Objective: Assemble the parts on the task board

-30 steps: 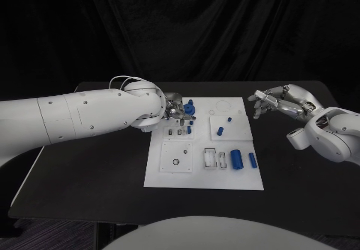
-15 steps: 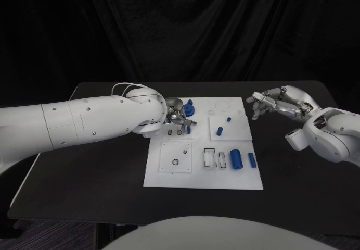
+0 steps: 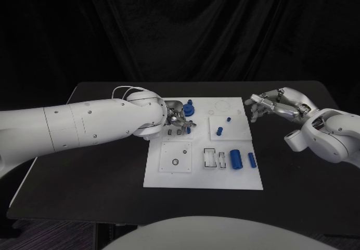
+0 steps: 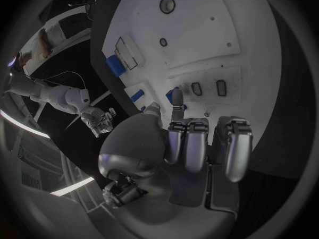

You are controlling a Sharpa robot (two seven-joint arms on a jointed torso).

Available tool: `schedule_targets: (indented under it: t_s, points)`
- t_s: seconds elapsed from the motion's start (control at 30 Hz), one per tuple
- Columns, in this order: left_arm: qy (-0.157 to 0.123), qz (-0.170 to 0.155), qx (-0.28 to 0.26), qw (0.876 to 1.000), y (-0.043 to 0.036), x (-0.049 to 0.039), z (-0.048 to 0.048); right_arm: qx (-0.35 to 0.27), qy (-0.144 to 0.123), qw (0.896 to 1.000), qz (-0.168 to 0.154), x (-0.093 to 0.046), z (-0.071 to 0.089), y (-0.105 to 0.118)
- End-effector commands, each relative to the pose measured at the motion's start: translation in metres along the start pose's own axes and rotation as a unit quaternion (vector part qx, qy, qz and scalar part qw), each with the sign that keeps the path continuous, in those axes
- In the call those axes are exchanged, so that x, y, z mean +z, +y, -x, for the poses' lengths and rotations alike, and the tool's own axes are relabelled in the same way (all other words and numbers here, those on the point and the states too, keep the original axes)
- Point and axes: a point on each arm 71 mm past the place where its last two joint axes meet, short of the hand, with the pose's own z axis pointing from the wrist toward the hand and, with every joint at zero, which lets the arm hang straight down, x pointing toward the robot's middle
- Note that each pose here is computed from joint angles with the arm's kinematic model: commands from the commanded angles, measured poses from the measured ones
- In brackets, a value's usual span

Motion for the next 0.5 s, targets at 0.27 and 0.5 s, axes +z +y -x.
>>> schedule_targets:
  t_s: [0.27, 0.5]
  points:
    - [-0.014, -0.001, -0.010, 1.000, 0.0000, 0.0023, -0.0006, 0.007, 0.011, 1.000, -0.014, -0.0012, -0.0023, -0.0045]
    - [-0.015, 0.000, -0.010, 1.000, -0.0002, 0.0058, 0.0000, 0.008, 0.013, 1.000, -0.020, -0.0010, -0.0029, -0.0062]
